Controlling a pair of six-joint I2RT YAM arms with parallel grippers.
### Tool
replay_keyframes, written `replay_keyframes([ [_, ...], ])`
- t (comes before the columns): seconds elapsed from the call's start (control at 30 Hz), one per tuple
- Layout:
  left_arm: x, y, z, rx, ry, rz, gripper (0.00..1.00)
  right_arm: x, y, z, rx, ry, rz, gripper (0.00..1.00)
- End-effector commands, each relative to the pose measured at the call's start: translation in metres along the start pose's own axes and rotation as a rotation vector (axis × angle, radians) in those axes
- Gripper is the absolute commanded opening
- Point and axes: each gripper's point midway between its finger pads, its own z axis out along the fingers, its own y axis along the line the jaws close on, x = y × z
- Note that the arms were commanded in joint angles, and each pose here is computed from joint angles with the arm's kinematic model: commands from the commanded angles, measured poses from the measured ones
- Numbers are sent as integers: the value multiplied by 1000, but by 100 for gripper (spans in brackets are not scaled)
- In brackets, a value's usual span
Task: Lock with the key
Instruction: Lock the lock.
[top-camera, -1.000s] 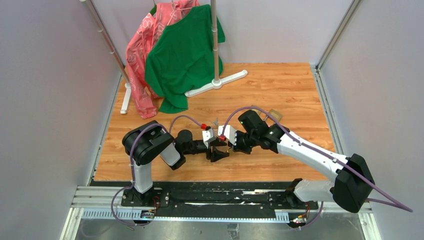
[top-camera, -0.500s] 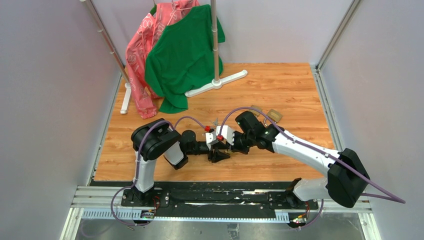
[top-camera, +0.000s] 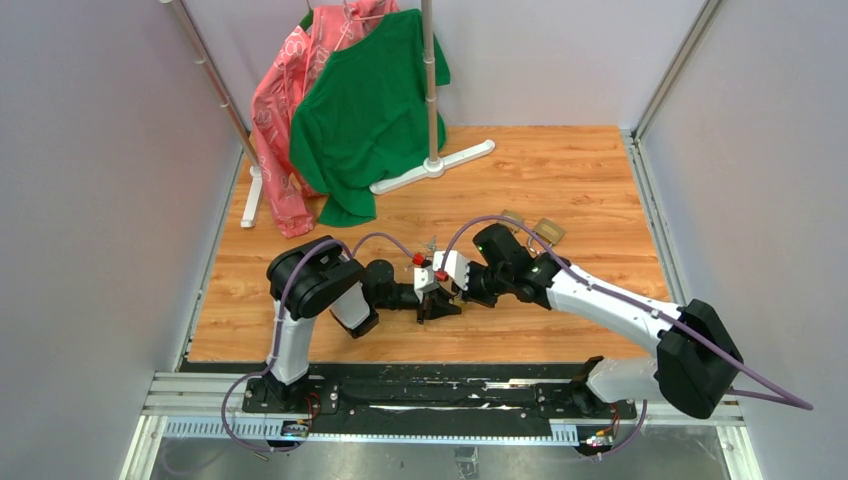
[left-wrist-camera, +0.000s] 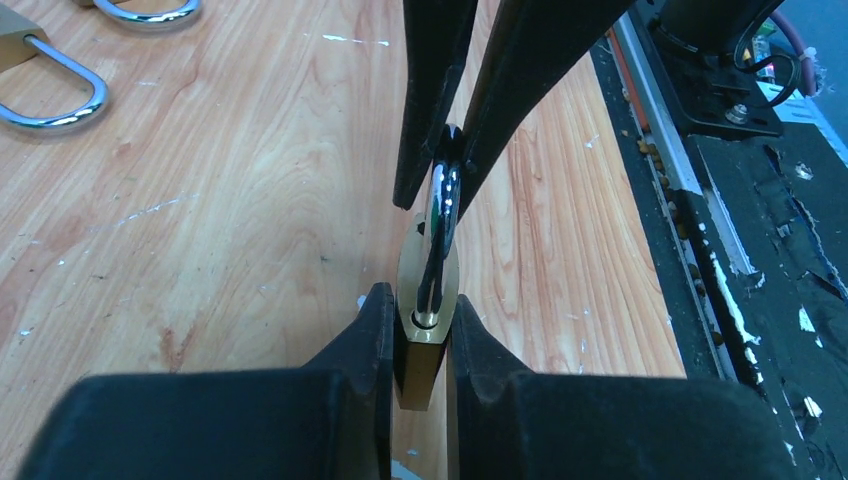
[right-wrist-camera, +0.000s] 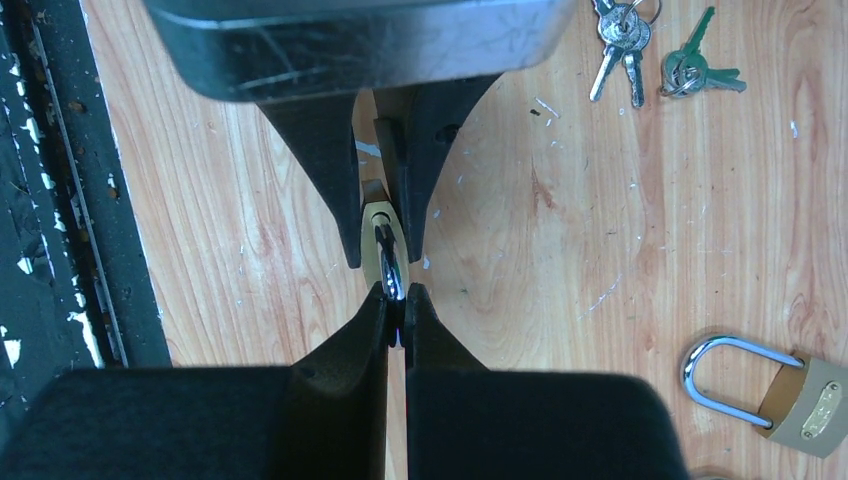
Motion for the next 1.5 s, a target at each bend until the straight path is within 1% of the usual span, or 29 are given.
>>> replay_keyframes([
  [0.0, -7, -2, 6, 28, -28, 37, 0, 2, 10, 5, -23, -30, -55, 0],
  [0.1, -6, -5, 5, 43, -27, 49, 0, 11, 16, 9, -37, -41, -102, 0],
  [0.2, -6, -4, 5, 42, -27, 51, 0, 13, 26, 9, -62, -75, -116, 0],
  [0.27, -6, -6, 6, 54, -27, 55, 0, 21, 33, 14, -76, -81, -131, 0],
  [0.4, -5, -4, 7, 46, -25, 50, 0, 29, 34, 17, -87, -56, -137, 0],
  [0.43, -5, -3, 7, 42, -24, 46, 0, 32, 38, 18, -121, -40, -137, 0],
  [0.5, -5, 1, 7, 17, -21, 29, 0, 37, 51, 17, -209, 3, -100, 0],
  [0.53, -5, 6, 8, -9, -19, 18, 0, 37, 57, 16, -249, 22, -56, 0],
  [0.6, -4, 7, 5, -21, -15, 9, 0, 30, 62, 14, -272, 18, 32, 1],
  [0.63, -4, 3, 3, -4, -15, 23, 0, 26, 62, 14, -267, 3, 54, 8],
  [0.67, -3, -1, 2, 18, -12, 39, 0, 23, 61, 14, -253, -11, 70, 22],
  [0.7, -2, -5, 0, 35, -10, 53, 0, 20, 58, 13, -237, -19, 67, 33],
  [0.73, -1, -6, -2, 38, -6, 57, 0, 16, 53, 10, -217, -26, 58, 41],
  [0.83, 4, -3, -2, 24, 21, 39, 0, 3, 45, -2, -190, -37, 33, 53],
  [0.93, 7, -2, -1, 36, 32, 65, 0, -7, 35, -18, -149, -23, 17, 63],
  [0.97, 8, -4, -1, 45, 33, 69, 0, -12, 28, -25, -117, -27, 13, 69],
  [1.0, 8, -4, -1, 47, 35, 68, 0, -16, 20, -31, -84, -28, 9, 72],
  [1.03, 9, -5, 0, 51, 36, 69, 0, -22, 13, -38, -51, -38, 6, 77],
  [1.07, 8, -5, 0, 53, 35, 72, 0, -27, 6, -44, -21, -49, 9, 78],
  [1.1, 9, -6, 0, 56, 36, 74, 0, -31, 0, -49, 4, -59, 16, 79],
  [1.17, 9, -5, 0, 50, 35, 76, 0, -36, -8, -53, 30, -60, 12, 73],
  [1.27, 9, -5, 0, 47, 34, 76, 0, -30, -5, -46, 0, -26, 53, 55],
  [1.3, 9, -5, 0, 48, 35, 76, 0, -32, 1, -45, -42, -22, 86, 54],
  [1.37, 9, -5, 0, 50, 35, 76, 0, -27, 10, -43, -92, 26, 179, 59],
  [1.4, 9, -5, 0, 50, 36, 75, 0, -29, 13, -44, -106, 43, 230, 59],
  [1.47, 9, -6, 0, 51, 37, 74, 0, -24, 18, -40, -122, 82, 310, 56],
])
